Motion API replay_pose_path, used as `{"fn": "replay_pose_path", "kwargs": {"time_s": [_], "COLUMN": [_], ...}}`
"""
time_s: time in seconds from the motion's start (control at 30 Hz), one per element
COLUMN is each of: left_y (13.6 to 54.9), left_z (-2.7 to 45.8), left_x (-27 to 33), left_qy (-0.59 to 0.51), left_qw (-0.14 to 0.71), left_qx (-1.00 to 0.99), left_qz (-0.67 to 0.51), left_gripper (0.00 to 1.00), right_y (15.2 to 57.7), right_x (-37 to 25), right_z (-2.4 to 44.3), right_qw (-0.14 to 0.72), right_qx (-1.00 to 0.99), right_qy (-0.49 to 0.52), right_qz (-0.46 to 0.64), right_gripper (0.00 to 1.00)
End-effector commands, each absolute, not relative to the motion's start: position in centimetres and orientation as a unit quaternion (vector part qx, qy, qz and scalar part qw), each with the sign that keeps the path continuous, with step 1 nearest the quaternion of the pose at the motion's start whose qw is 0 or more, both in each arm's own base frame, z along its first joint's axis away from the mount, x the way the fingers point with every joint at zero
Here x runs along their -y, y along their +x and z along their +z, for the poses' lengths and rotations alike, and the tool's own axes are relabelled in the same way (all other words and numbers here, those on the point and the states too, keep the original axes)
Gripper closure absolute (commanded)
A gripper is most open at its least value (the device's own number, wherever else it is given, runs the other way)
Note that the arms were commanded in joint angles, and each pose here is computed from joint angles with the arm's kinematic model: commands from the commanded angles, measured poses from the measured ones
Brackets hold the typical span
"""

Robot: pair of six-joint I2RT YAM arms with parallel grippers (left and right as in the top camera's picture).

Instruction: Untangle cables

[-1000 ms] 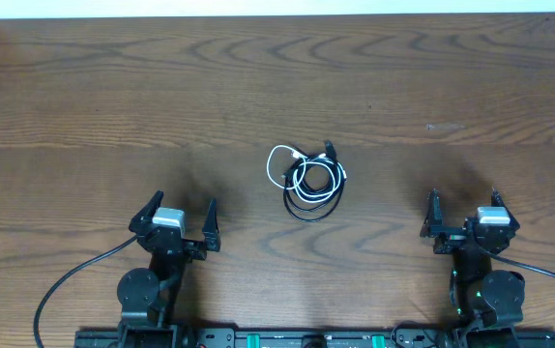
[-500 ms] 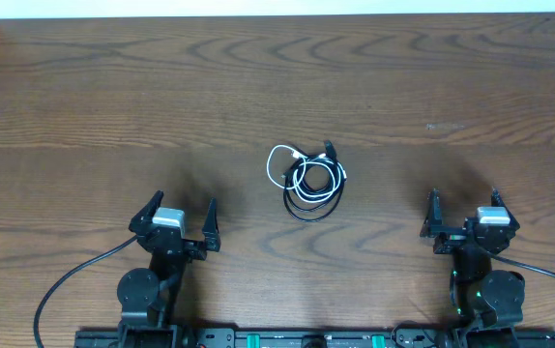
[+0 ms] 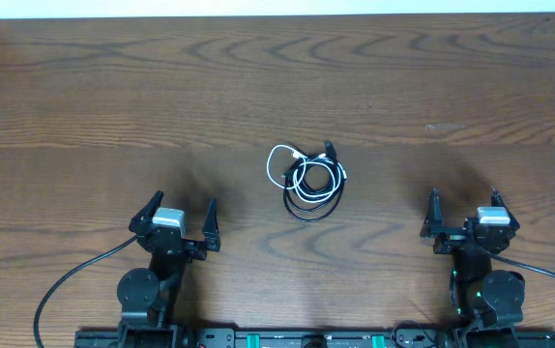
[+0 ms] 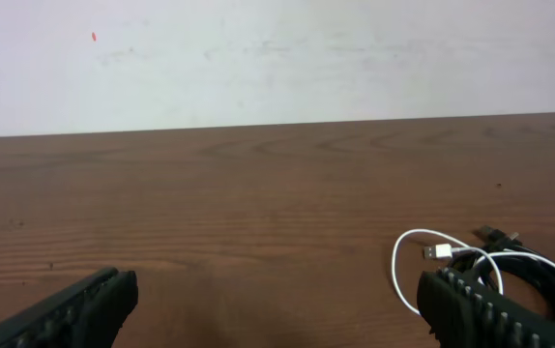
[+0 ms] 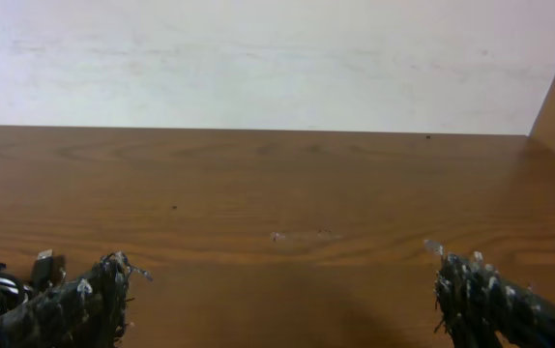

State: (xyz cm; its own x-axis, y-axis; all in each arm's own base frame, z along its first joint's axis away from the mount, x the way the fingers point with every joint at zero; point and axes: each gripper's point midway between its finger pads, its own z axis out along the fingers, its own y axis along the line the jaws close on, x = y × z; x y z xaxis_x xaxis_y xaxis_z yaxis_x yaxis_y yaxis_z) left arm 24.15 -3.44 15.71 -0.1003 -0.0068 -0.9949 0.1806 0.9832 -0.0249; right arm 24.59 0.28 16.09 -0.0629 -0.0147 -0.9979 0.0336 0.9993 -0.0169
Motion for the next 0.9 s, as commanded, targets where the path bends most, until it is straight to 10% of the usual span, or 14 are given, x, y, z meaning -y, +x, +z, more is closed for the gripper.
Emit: {"fn": "replay_pose_path", "kwargs": {"time_s": [0.0,0.4,0.87], "left_y": [24.2,24.1,20.3], "left_z": [14.1,14.1,17.0], "left_x": [3.5,3.6,11.8], "left_qy": [0.058,0.054,0.127], "left_qw": [0.653,0.653,0.597], "left_qx": [-0.752,-0.751,-0.703], "left_qz": [-0.071,-0.081,-0.365], "left_gripper": [0.02,0.02,0.02], "right_y": [24.6,24.6,24.6], "right_x": [-0.1,-0.1,-0.1], "right_z": [16.0,16.0,16.0], "right_qw": [0.685,0.685,0.686], "right_qx": [-0.728,-0.728,-0.728], "right_qy": [0.013,0.013,0.013], "right_qz": [-0.017,-0.017,-0.017], "right_gripper": [0.01,0.01,0.01]}}
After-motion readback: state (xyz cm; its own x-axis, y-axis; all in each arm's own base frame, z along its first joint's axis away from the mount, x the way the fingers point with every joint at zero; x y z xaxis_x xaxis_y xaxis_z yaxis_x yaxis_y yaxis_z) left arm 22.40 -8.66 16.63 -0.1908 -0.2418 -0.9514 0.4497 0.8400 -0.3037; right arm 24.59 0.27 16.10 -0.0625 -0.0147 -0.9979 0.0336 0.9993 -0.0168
